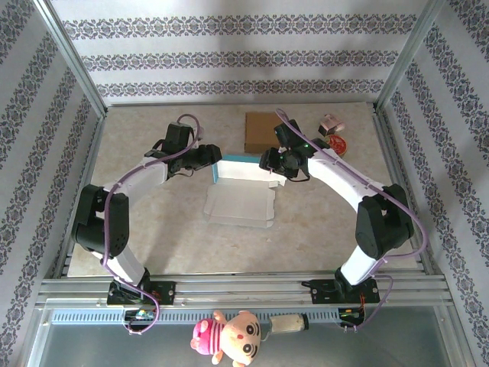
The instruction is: Fold the paper box
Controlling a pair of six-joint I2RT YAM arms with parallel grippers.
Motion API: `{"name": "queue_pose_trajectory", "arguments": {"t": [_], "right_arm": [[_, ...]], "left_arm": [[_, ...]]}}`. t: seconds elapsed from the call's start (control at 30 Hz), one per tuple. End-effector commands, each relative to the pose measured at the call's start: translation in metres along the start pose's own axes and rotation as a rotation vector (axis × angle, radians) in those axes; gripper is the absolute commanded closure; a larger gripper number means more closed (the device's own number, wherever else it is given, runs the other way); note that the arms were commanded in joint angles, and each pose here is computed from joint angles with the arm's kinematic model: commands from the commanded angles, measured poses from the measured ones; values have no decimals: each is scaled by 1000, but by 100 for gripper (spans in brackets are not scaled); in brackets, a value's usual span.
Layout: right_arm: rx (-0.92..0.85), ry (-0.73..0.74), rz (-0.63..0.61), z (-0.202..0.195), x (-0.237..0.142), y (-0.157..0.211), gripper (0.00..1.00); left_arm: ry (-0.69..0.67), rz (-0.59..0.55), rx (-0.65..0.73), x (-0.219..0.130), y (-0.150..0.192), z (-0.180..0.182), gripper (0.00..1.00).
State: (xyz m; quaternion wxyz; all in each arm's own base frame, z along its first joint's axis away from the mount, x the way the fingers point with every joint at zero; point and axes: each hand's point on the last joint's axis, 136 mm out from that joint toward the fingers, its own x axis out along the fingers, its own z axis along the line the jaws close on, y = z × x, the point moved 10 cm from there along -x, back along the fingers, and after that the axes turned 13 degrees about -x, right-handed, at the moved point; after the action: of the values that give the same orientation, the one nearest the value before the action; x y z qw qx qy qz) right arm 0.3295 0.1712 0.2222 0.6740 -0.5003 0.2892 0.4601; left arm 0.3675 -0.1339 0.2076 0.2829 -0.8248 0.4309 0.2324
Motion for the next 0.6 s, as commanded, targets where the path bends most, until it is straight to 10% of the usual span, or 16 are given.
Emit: {"name": "queue_pose_trajectory", "arguments": {"t": [0.0, 0.57], "right_arm": [[-27, -24, -26, 6, -4, -3, 46], [-52, -145, -16, 16, 20, -3, 65]], "left_arm": [[37, 0, -13, -1, -4, -5, 58], [35, 22, 5, 1, 1, 0, 69]]}}
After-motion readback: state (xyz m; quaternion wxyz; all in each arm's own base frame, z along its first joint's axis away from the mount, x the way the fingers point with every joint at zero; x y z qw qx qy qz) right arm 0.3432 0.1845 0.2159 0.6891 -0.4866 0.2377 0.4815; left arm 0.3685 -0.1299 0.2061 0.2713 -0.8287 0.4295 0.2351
